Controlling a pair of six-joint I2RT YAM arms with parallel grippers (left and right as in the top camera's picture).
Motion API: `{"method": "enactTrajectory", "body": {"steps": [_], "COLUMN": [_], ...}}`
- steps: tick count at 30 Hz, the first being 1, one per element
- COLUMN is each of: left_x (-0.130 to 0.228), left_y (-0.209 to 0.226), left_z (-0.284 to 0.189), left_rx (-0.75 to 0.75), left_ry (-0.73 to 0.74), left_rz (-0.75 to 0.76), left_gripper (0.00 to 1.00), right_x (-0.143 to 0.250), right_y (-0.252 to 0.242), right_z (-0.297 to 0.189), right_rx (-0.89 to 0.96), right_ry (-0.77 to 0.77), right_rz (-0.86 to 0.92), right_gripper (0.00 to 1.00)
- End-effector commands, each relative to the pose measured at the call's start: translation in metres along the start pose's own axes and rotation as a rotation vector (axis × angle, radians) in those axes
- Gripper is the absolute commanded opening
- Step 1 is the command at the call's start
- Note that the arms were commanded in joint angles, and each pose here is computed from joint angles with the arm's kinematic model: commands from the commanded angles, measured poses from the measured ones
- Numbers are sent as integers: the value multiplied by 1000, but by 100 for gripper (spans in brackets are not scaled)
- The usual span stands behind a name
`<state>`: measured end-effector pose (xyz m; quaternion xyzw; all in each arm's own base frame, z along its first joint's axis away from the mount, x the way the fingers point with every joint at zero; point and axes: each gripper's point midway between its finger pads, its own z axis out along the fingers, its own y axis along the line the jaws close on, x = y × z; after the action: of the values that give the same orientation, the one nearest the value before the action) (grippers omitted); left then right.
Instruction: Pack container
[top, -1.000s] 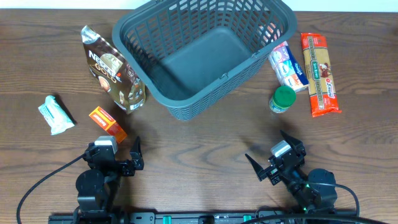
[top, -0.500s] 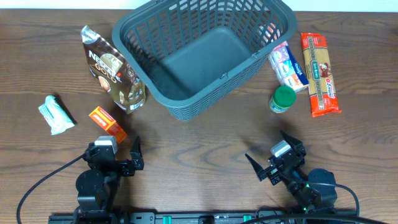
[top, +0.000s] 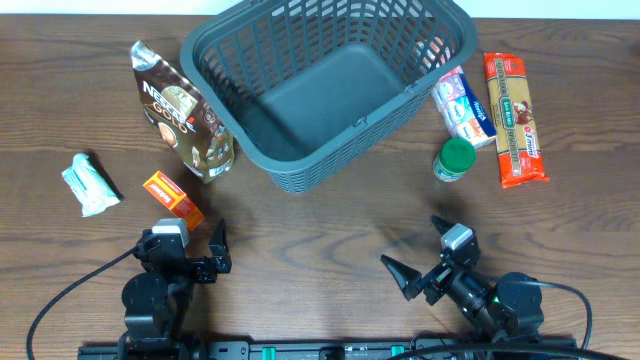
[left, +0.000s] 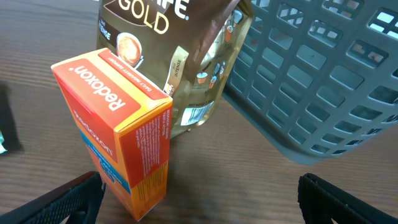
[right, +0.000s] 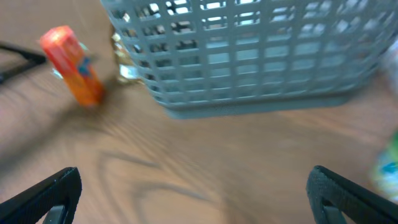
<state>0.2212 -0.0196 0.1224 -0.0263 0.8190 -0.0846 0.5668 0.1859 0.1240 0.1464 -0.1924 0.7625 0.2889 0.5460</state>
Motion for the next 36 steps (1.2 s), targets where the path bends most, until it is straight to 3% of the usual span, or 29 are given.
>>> {"method": "enactTrajectory", "body": {"steps": [1,6,12,17,36], "left_x": [8,8,8,8,8], "left_y": [3,3,3,3,3], "left_z": [3,3,3,3,3], "left_rx": [-12,-12,-12,-12,-12], "left_ry": [16,16,16,16,16], "left_rz": [-5,-5,-5,-5,-5], "left_gripper": [98,99,99,98,98], "right_x": [-3,-3,-32,-58,-274], "right_y": [17,7,2,-4,-77], "right_z": [0,1,4,12,131], "right_rx": [-98,-42,-28,17,146], "right_ry": [-5,-11,-93,-12,188], "right_rz": [237,378,303,196,-282], "right_gripper": [99,99,99,99,99]}}
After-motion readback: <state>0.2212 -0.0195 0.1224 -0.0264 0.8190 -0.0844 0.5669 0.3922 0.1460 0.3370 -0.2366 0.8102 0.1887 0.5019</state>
